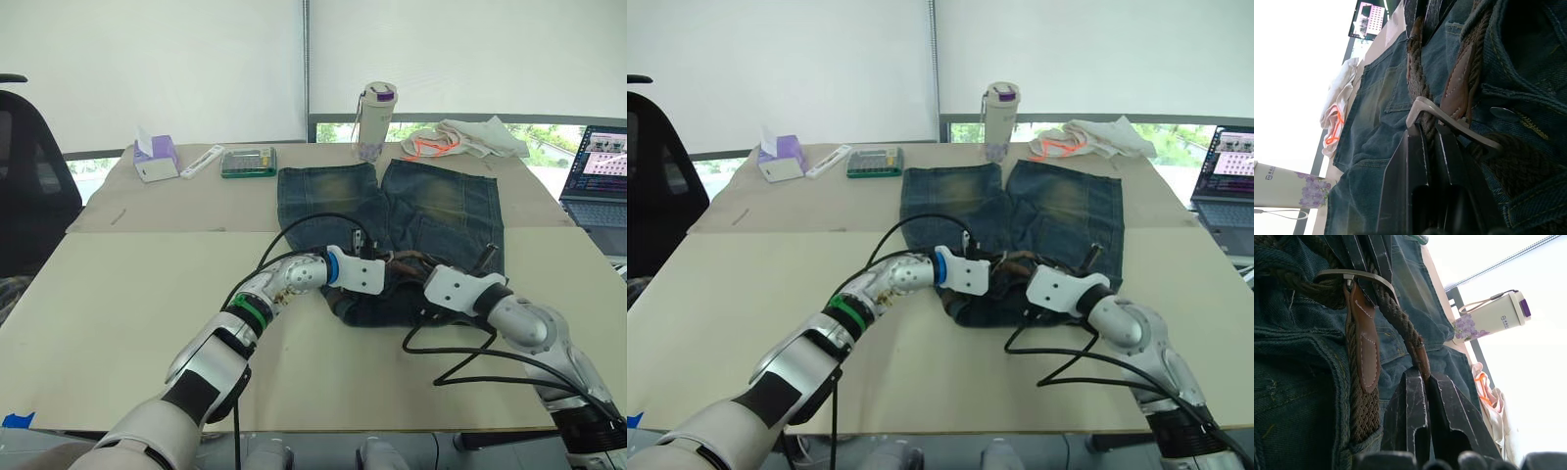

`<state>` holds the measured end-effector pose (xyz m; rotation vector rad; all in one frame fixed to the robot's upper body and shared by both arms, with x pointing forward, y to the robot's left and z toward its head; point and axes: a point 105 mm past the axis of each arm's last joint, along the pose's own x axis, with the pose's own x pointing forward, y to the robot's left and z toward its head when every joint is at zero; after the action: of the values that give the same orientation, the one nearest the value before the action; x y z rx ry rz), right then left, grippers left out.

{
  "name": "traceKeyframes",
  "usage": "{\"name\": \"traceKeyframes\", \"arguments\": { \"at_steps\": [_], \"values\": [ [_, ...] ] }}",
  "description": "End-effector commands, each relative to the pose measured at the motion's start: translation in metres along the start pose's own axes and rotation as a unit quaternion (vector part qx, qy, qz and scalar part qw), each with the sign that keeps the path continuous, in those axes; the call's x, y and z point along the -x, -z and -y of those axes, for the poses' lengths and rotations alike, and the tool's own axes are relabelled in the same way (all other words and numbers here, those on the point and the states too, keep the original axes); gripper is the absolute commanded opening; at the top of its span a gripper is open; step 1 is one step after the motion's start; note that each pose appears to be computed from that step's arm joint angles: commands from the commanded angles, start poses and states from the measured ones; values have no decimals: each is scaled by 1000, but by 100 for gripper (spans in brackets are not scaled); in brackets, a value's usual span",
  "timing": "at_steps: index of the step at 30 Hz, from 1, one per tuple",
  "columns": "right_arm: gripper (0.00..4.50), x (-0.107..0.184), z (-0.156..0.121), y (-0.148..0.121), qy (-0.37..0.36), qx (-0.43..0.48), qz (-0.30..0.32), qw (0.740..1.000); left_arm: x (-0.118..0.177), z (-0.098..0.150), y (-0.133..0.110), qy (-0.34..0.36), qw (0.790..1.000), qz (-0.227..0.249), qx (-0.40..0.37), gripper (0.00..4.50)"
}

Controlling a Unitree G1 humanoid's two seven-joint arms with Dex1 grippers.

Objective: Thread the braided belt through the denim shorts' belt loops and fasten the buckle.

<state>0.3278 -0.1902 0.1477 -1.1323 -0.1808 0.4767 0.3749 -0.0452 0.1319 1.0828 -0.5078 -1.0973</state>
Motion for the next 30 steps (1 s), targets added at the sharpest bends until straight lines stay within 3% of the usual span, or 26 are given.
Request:
{"name": "traceKeyframes", "arguments": {
  "at_steps": [1,2,3,6,10,11,14,17,20,30],
  "values": [
    [3,3,13,-7,27,10,16,999,0,-11,-17,-24,999,46,12,0],
    [3,4,13,-6,28,10,15,999,2,-15,-20,-34,998,56,21,0],
    [0,5,13,-5,29,10,13,999,3,-17,-23,-42,996,67,28,76],
    [0,10,15,-2,39,7,6,999,10,-27,-34,-84,987,113,71,170],
    [0,19,24,5,69,-6,-6,998,38,-60,-40,-194,920,215,263,305],
    [0,22,25,6,71,-8,-7,997,46,-62,-35,-201,914,218,277,339],
    [0,31,29,10,83,-10,-9,996,59,-57,-17,-185,924,185,278,440],
    [0,43,31,20,86,-8,-28,996,66,-41,8,-156,941,124,274,446],
    [0,57,31,38,79,4,-60,995,73,-26,27,-132,944,81,290,446],
    [0,101,39,98,88,15,-176,980,80,-5,32,-92,951,68,288,446]
  ]
}}
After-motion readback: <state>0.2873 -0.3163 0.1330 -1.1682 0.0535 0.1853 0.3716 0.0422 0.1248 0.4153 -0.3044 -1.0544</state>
